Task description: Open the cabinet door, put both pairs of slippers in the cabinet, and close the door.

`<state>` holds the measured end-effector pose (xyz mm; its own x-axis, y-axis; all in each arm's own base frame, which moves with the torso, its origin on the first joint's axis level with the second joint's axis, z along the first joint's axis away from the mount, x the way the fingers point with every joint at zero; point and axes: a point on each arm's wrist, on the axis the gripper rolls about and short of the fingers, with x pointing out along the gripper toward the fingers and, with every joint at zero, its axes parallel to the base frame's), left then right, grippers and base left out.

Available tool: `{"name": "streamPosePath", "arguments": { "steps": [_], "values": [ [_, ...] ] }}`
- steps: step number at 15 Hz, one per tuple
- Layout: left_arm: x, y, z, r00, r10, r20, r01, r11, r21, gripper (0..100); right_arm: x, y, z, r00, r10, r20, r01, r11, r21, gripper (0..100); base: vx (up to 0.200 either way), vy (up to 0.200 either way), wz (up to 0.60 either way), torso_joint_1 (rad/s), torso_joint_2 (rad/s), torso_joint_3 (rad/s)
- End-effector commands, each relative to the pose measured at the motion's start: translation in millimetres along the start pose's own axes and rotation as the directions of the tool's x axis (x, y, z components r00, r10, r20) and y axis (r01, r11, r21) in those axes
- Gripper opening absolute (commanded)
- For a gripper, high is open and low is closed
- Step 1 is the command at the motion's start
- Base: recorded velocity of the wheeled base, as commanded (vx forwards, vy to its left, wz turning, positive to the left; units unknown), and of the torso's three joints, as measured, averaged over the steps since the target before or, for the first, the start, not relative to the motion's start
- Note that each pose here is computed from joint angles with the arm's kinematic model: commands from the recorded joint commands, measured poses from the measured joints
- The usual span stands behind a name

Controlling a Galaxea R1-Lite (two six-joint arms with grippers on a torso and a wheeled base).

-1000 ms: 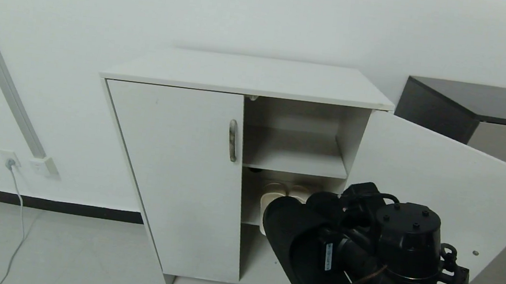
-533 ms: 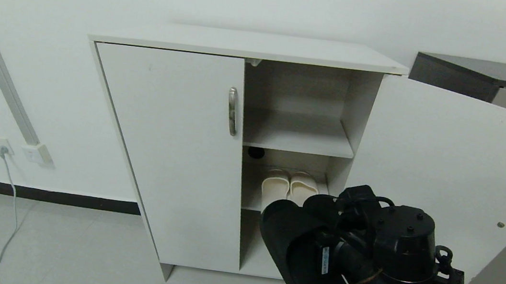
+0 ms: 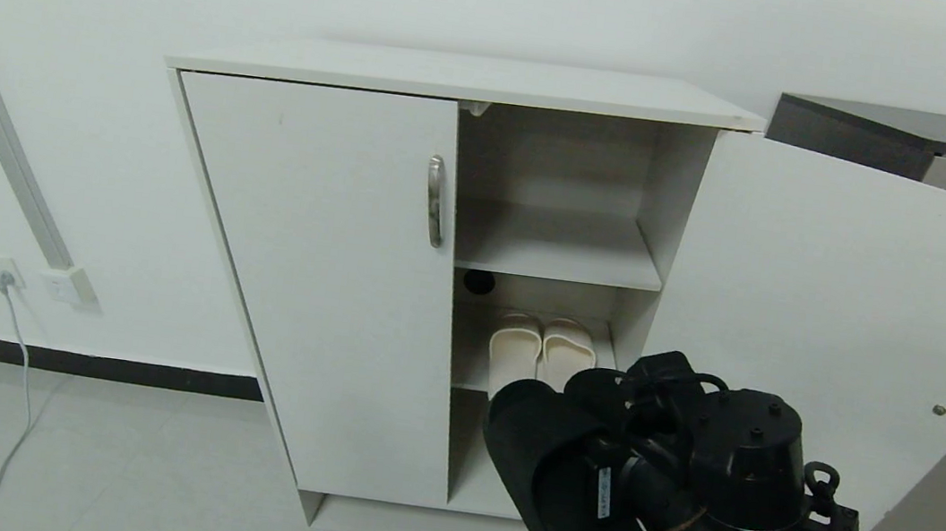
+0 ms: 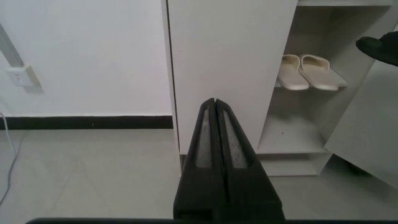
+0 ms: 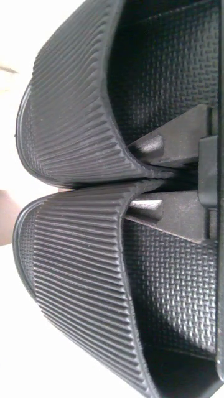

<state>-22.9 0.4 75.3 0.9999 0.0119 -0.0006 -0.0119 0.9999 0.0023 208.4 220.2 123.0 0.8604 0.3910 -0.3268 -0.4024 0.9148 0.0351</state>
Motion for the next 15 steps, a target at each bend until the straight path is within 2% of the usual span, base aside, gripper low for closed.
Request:
{"name": "streamPosePath", "arguments": {
  "steps": [1,10,15],
  "values": [
    [0.1,0.0,0.2,1.0,0.0,0.001,0.0,1.0,-0.001,0,1.0,-0.5,-0.9,1.0,-0.003,-0.003,0.003,1.0,-0.001,0,0.0,0.0,0.0,-0.012,0.11,0.08],
    [0.1,0.0,0.1,1.0,0.0,-0.001,0.0,1.0,-0.001,0,2.0,3.0,-3.5,1.0,0.005,-0.008,-0.005,1.0,-0.011,0,0.0,0.0,-0.07,-0.001,0.01,0.005],
    [0.1,0.0,0.1,1.0,0.0,-0.001,0.0,1.0,0.001,0,17.9,14.1,-8.4,0.998,0.02,0.06,-0.02,1.0,-0.014,0,0.0,0.0,0.0,0.0,0.0,0.0]
  ]
}}
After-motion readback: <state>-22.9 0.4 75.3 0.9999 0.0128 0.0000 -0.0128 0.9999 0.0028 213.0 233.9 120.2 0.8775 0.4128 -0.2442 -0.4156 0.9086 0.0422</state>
